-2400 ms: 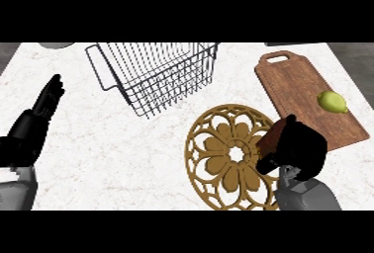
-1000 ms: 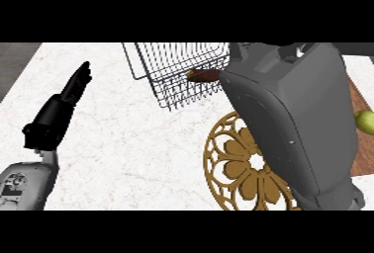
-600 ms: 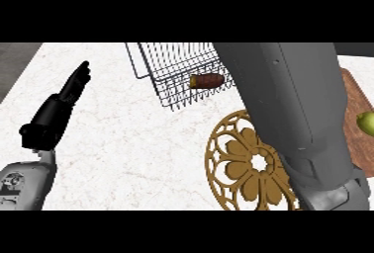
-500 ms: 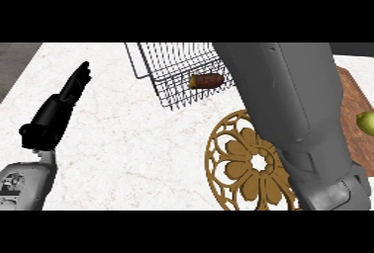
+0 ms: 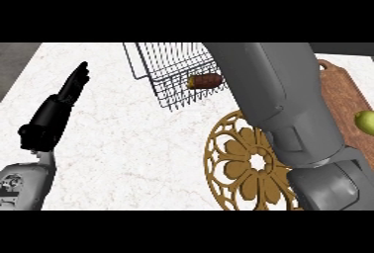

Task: Pick the sweet potato from the placemat and place it in the basket

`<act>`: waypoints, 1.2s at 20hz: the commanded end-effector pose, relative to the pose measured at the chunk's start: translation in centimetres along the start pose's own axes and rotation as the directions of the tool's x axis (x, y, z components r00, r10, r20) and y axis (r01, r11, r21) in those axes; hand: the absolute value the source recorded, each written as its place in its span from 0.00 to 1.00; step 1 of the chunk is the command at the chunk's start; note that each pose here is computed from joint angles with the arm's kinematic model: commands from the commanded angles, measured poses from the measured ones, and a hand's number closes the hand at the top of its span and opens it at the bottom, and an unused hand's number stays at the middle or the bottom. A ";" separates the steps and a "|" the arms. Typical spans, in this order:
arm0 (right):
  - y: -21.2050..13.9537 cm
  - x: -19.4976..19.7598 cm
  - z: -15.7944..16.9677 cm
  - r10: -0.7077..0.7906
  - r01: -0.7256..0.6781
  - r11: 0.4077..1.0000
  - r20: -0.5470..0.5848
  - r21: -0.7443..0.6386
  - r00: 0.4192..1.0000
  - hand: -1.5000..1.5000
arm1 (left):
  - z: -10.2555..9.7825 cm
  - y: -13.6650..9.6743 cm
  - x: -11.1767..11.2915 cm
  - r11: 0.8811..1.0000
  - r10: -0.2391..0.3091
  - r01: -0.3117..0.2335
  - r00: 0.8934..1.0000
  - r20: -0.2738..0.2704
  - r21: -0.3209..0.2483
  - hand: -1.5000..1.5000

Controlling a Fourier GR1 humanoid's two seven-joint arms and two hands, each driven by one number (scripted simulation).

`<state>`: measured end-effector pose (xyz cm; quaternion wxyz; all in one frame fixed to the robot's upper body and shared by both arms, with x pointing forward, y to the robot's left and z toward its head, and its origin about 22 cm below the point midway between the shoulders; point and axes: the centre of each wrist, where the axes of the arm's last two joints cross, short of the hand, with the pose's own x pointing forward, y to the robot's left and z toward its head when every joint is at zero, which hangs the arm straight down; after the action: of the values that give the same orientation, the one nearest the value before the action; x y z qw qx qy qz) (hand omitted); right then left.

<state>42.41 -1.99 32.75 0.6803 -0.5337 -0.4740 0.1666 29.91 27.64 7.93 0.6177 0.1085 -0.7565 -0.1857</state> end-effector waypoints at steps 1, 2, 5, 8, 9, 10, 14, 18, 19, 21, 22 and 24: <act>1.1 1.1 0.3 0.157 -0.150 0.987 -0.206 0.050 0.966 1.00 | -0.1 -0.2 0.3 1.000 0.014 -0.014 1.000 0.009 -0.003 0.50; 1.7 0.9 0.1 0.175 -0.171 0.984 -0.196 0.038 0.965 1.00 | 0.7 0.4 -1.1 1.000 0.002 -0.002 1.000 -0.012 0.011 0.50; 1.3 1.6 0.2 0.202 -0.185 0.976 -0.164 0.114 0.966 1.00 | 0.8 0.4 -0.6 1.000 -0.002 0.002 1.000 -0.008 0.014 0.50; 1.2 1.9 0.2 0.115 -0.088 0.982 -0.164 0.165 0.980 0.00 | 0.1 1.0 0.0 1.000 -0.012 0.012 1.000 0.005 0.018 0.50; 1.8 1.3 -0.5 0.091 -0.062 0.981 -0.153 0.183 0.984 0.00 | 0.3 -0.2 -1.0 1.000 0.008 -0.007 1.000 -0.009 0.014 0.50; 1.1 1.8 -0.1 0.099 -0.065 0.973 -0.141 0.222 0.985 0.00 | 0.4 0.6 0.0 1.000 0.006 -0.006 1.000 -0.012 0.017 0.50; 1.4 1.9 0.0 -0.034 0.056 0.988 -0.151 0.142 0.988 0.00 | 0.2 0.6 0.7 1.000 -0.015 0.015 1.000 0.004 0.006 0.50; -1.5 1.5 -1.0 -0.261 0.262 0.965 -0.082 0.004 0.962 0.00 | 0.9 1.0 -1.6 0.999 0.011 -0.011 1.000 -0.019 0.036 0.50; -0.6 2.2 0.4 -0.318 0.318 0.948 -0.091 -0.022 0.944 0.00 | 0.6 0.8 -0.9 1.000 0.008 -0.007 1.000 -0.012 0.025 0.50; -2.2 2.2 0.3 -0.403 0.396 0.914 -0.079 -0.092 0.912 0.00 | 0.5 1.4 -0.4 0.999 0.004 -0.003 1.000 -0.021 0.035 0.50; -1.6 0.6 -1.8 -0.432 0.415 0.895 -0.090 -0.164 0.897 0.00 | 0.6 0.3 -0.5 0.999 0.005 -0.005 1.000 -0.007 0.038 0.50; -3.8 -0.1 -2.9 -0.504 0.473 0.845 -0.073 -0.251 0.861 0.00 | 1.1 1.7 -0.9 0.999 -0.002 0.003 1.000 -0.022 0.051 0.50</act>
<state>43.71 -2.93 34.68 0.6747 -0.4854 -0.5538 0.0490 29.47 28.92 7.65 0.6218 0.1201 -0.7547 -0.1713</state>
